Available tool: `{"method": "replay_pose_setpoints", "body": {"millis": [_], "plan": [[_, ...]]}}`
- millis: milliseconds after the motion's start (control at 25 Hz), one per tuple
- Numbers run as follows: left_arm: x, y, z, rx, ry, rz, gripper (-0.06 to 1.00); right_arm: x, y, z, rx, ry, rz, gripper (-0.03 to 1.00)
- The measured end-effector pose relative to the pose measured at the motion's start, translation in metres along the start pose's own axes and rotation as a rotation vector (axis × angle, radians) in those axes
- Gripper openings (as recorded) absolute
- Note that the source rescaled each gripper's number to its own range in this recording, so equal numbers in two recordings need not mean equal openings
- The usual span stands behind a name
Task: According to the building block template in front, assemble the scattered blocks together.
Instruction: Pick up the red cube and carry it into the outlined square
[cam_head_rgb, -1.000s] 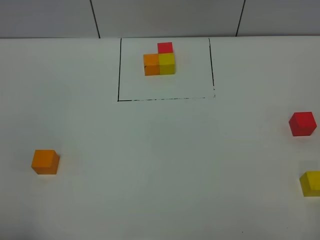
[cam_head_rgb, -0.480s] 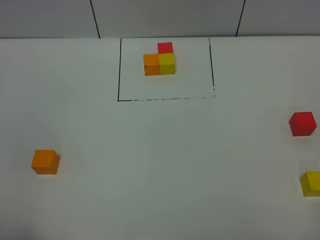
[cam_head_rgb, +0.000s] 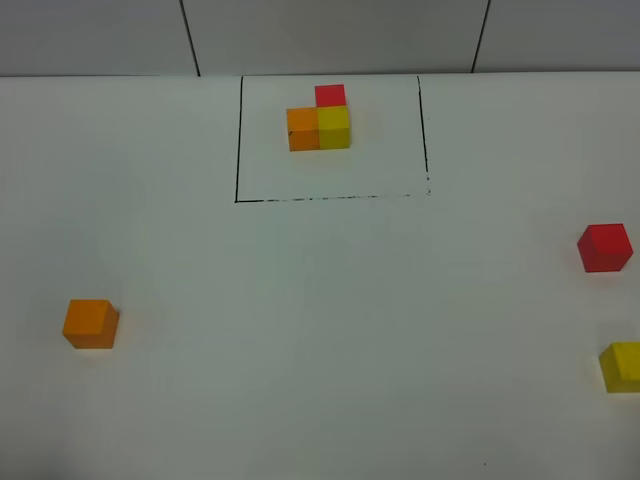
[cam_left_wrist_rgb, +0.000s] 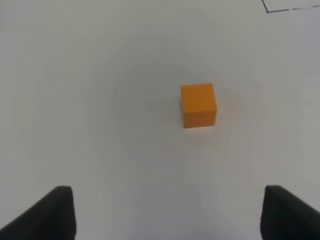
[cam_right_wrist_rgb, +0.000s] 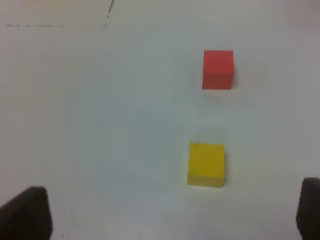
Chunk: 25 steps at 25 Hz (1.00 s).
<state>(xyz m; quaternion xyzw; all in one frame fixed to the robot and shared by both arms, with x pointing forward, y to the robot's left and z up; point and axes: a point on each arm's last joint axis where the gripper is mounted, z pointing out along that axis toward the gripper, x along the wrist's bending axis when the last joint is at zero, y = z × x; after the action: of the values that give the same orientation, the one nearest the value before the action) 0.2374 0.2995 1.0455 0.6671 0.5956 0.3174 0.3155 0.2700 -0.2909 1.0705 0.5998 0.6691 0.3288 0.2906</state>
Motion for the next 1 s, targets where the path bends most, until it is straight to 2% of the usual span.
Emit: {"method": "replay_pose_setpoints", "body": {"millis": [200, 440, 520, 760, 1000], "plan": [[0.0, 0.0, 0.0, 0.0, 0.0, 0.0, 0.73, -0.007, 0.057, 0.045, 0.189, 0.007, 0.019, 1.0], [0.0, 0.0, 0.0, 0.0, 0.0, 0.0, 0.73, -0.017, 0.103, 0.138, 0.413, 0.018, 0.017, 1.0], [0.0, 0.0, 0.0, 0.0, 0.0, 0.0, 0.73, -0.02, 0.113, 0.166, 0.456, 0.02, 0.019, 1.0], [0.0, 0.0, 0.0, 0.0, 0.0, 0.0, 0.73, -0.028, 0.128, 0.242, 0.556, 0.02, 0.023, 1.0], [0.0, 0.0, 0.0, 0.0, 0.0, 0.0, 0.72, -0.037, 0.115, 0.301, 0.66, -0.002, -0.019, 1.0]]}}
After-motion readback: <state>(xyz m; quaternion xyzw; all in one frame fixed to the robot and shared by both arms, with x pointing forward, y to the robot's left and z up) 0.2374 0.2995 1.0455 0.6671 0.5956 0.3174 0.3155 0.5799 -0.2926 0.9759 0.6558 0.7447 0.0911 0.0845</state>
